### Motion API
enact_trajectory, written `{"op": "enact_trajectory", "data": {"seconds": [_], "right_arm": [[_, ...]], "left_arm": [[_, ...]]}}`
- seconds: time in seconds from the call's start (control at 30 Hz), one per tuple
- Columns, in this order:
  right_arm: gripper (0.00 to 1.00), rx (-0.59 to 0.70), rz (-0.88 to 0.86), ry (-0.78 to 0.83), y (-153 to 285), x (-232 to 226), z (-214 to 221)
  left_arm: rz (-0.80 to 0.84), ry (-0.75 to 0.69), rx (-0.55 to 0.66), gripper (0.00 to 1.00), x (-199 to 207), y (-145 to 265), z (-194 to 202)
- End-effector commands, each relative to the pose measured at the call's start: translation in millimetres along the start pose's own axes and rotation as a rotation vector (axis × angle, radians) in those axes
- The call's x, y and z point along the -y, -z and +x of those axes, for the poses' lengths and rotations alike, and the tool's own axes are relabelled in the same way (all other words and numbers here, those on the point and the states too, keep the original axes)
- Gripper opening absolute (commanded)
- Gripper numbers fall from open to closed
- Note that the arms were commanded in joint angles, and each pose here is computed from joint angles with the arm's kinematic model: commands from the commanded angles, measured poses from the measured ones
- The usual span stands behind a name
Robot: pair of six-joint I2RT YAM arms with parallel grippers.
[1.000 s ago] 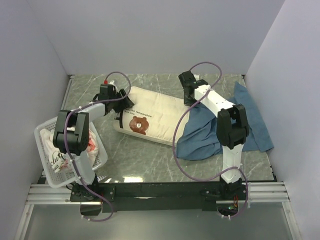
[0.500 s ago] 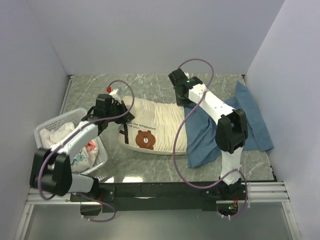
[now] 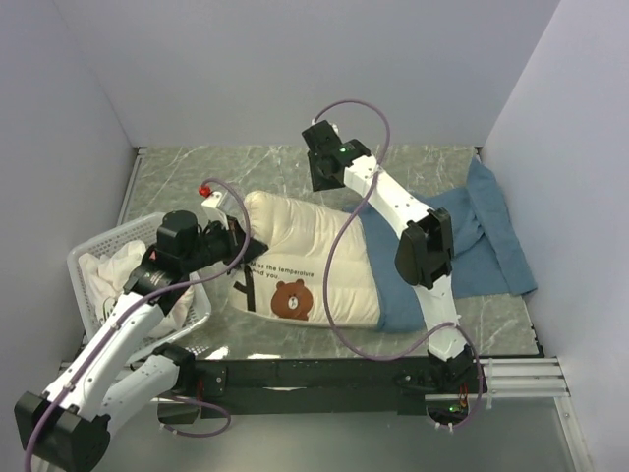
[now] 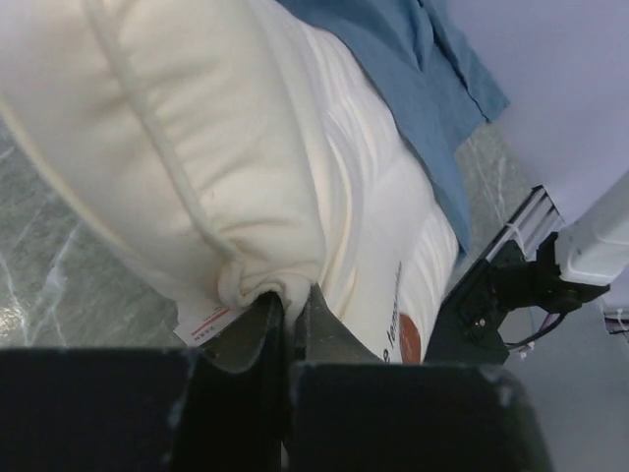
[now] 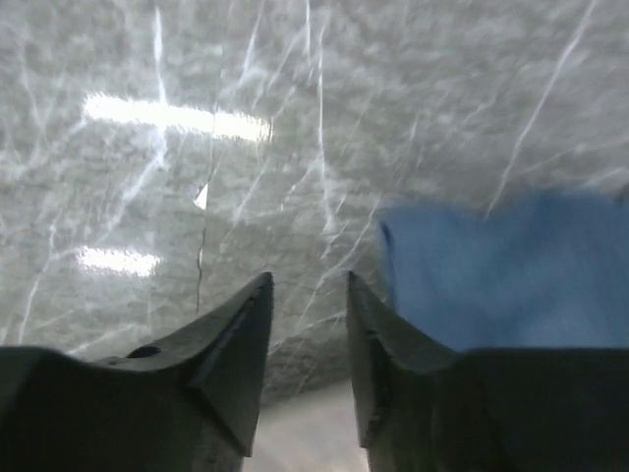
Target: Put the pillow into the pillowcase
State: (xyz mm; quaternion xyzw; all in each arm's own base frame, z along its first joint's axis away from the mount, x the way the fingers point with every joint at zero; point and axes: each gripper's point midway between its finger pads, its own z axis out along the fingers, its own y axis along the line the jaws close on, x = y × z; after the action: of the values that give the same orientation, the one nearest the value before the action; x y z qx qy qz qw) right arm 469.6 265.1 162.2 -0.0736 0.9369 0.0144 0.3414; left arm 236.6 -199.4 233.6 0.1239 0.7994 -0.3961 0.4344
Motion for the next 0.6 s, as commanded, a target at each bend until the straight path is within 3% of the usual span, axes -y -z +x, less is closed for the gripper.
{"op": "enact_trajectory", "data": {"seconds": [0.0,0.13,0.3,0.5,0.57], "right_arm": [[0.47,-0.004,0.009,0.002,-4,3,5],[0.65,-0.004,0.11,-0.004,9,28,32],[0.73,0.078,0.235,-0.098,66,74,33],[0.73,0.081,0.238,-0.184,112,103,75],[0.73,0.049,0.222,-0.173,105,102,103]], "left_arm": [[0.12,0.0,-0.006,0.01,29,7,-2],[0.038,0.087,-0.013,0.01,7,-5,9],[-0.153,0.19,-0.006,0.01,-29,-14,15],[-0.372,0.32,0.034,0.01,-70,-15,23],[-0.426,0.361,0.052,0.01,-81,-17,26]]}}
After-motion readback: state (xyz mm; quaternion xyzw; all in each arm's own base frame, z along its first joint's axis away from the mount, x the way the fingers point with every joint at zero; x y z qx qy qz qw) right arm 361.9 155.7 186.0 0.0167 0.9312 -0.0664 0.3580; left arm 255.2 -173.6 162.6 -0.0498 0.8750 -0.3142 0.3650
